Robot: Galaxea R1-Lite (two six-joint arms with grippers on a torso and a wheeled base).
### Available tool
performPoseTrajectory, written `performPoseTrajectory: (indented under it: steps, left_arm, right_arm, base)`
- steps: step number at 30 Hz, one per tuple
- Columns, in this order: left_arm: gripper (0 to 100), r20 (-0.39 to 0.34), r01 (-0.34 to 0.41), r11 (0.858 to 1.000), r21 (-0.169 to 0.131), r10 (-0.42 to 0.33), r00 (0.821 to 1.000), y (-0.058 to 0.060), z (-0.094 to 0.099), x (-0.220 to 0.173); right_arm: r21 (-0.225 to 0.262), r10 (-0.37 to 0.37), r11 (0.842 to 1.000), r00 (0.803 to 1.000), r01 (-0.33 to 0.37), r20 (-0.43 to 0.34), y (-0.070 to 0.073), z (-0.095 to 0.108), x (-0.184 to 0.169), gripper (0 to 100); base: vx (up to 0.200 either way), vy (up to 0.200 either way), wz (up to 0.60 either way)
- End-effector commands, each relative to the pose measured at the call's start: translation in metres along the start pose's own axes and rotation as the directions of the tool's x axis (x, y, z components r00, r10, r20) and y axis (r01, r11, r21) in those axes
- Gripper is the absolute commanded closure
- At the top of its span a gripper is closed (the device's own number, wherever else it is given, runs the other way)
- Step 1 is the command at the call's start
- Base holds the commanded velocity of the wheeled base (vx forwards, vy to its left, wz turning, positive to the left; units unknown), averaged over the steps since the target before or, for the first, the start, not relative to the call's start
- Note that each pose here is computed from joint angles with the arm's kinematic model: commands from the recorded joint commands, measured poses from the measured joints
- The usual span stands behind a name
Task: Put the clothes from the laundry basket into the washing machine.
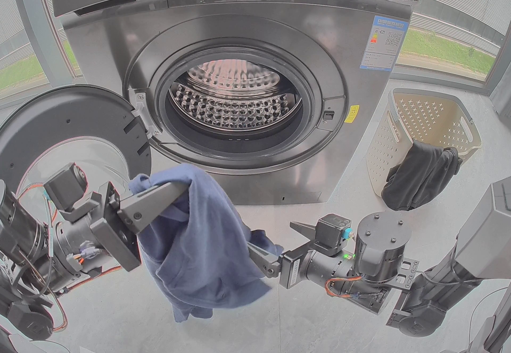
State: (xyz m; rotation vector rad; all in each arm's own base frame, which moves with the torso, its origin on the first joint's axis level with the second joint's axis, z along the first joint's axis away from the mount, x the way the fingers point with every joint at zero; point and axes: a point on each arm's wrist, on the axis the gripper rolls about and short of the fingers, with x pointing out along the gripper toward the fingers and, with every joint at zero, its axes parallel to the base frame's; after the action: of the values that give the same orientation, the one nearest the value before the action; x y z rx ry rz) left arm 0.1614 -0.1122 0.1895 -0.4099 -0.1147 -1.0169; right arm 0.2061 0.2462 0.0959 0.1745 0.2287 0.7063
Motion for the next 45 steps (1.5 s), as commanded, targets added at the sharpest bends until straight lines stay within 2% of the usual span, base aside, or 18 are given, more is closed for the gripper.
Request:
performPoseTrajectory:
  steps: [1, 4, 11, 14, 18, 24, 27, 31, 38, 45]
  left_arm:
    - [100, 0.029, -0.040, 0.999, -0.002, 0.040, 0.999, 0.006, 0.002, 0.011]
    - [100, 0.037, -0.097, 0.995, -0.007, 0.097, 0.995, 0.012, -0.002, 0.018]
    - [100, 0.037, -0.150, 0.989, -0.008, 0.150, 0.988, 0.022, -0.006, 0.025]
    - [100, 0.039, -0.191, 0.982, -0.005, 0.191, 0.981, 0.030, -0.008, 0.028]
    - [100, 0.045, -0.223, 0.975, -0.006, 0.223, 0.974, 0.036, -0.010, 0.032]
    - [100, 0.054, -0.230, 0.973, -0.006, 0.230, 0.972, 0.037, -0.009, 0.034]
    - [100, 0.058, -0.229, 0.973, -0.005, 0.229, 0.972, 0.037, -0.009, 0.034]
    - [100, 0.051, -0.233, 0.972, -0.006, 0.233, 0.971, 0.038, -0.010, 0.035]
    - [100, 0.057, -0.232, 0.973, -0.005, 0.232, 0.971, 0.038, -0.009, 0.036]
    - [100, 0.061, -0.234, 0.972, -0.003, 0.233, 0.970, 0.039, -0.008, 0.035]
  right_arm:
    - [-0.006, 0.000, 1.000, 1.000, -0.001, -0.025, 0.000, -0.006, -0.001, 0]
    - [-0.007, 0.000, 1.000, 1.000, 0.000, -0.021, 0.000, -0.006, -0.001, 0]
    - [-0.019, 0.009, 1.000, 1.000, -0.009, -0.017, 0.003, -0.005, -0.001, 0]
    - [-0.019, 0.040, 0.999, 0.999, -0.041, -0.005, 0.010, -0.005, -0.002, 0]
    - [-0.025, 0.104, 0.994, 0.995, -0.104, -0.011, 0.024, -0.010, -0.001, 0]
    - [-0.023, 0.163, 0.987, 0.986, -0.162, 0.027, 0.043, -0.016, 0.015, 0]
    - [-0.025, 0.176, 0.984, 0.984, -0.175, 0.030, 0.048, -0.019, 0.022, 0]
    - [-0.030, 0.202, 0.979, 0.979, -0.202, 0.013, 0.061, -0.033, 0.034, 0]
    - [-0.055, 0.199, 0.979, 0.980, -0.199, 0.008, 0.062, -0.049, 0.054, 0]
    - [-0.056, 0.200, 0.978, 0.980, -0.200, 0.000, 0.064, -0.065, 0.070, 0]
  base:
    - [0.000, 0.000, 0.00]
    - [0.000, 0.000, 0.00]
    - [0.000, 0.000, 0.00]
    - [0.000, 0.000, 0.00]
    - [0.000, 0.000, 0.00]
    - [0.000, 0.000, 0.00]
    - [0.000, 0.000, 0.00]
    - [0.000, 0.000, 0.00]
    - [0.000, 0.000, 0.00]
    - [0.000, 0.000, 0.00]
